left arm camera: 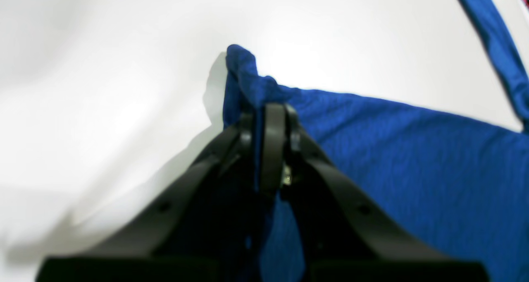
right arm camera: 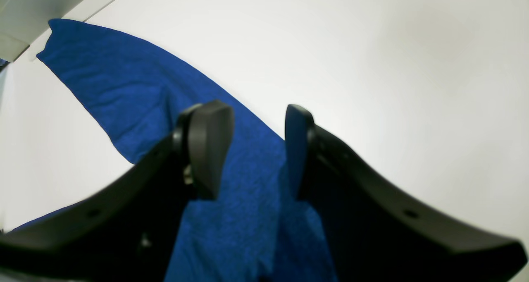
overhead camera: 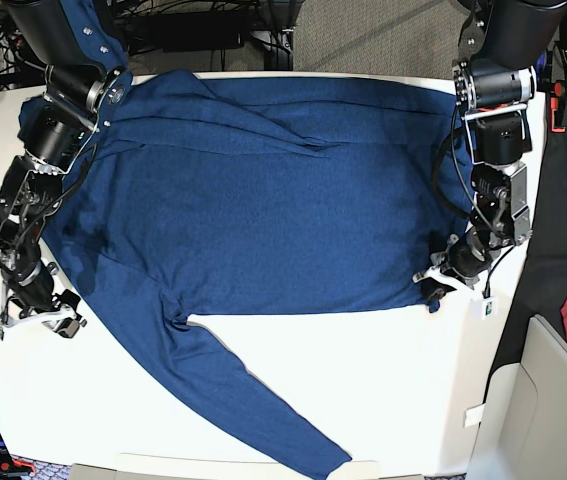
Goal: Fold the T-shirt properly
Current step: 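Reach both grippers to the shirt's side edges near the hem and grasp, then fold the hem half over toward the collar with both grippers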
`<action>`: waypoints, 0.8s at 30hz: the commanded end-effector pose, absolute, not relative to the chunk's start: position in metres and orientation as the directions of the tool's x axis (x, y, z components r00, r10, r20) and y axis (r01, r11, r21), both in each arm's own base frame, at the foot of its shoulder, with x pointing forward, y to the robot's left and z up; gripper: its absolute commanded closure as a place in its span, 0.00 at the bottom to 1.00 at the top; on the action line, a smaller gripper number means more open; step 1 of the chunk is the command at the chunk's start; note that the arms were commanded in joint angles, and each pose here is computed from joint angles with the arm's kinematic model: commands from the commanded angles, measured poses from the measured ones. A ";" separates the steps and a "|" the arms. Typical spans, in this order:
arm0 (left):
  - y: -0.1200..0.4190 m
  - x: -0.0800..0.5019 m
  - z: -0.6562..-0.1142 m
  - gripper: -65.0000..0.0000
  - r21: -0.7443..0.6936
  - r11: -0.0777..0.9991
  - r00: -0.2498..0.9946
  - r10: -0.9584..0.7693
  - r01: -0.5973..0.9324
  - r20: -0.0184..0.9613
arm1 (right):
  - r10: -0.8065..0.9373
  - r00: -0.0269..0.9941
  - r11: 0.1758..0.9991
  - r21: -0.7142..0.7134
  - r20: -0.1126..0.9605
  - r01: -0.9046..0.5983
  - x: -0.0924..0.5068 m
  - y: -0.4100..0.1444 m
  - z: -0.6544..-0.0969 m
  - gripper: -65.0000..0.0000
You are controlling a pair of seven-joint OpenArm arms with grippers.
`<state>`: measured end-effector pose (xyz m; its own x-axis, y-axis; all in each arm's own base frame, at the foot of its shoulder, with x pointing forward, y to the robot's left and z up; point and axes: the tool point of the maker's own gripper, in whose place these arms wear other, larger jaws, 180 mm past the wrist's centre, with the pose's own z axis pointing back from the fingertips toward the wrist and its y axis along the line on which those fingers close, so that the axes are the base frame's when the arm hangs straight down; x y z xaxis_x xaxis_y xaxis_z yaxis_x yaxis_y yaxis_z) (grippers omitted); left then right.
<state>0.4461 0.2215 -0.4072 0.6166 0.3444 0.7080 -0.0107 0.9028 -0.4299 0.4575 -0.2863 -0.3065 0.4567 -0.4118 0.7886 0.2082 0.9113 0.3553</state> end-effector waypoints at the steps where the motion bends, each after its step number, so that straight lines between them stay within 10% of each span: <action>1: 0.236 0.454 -0.388 0.97 -0.402 0.915 0.583 0.325 0.003 0.744 | -0.397 0.401 0.918 0.357 0.826 0.174 0.474 -0.286 -0.282 0.61; 24: 0.223 0.425 -0.367 0.97 -0.307 0.945 0.570 0.194 0.109 0.798 | 0.083 0.613 0.990 -0.137 0.786 0.042 0.512 -0.278 -0.336 0.61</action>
<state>0.4130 0.2176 -0.3873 0.6199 0.1903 0.7613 0.0941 0.9451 -0.3129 0.4967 -0.2703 -0.3635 0.6692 0.0754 0.7393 0.0294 0.9914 -0.1278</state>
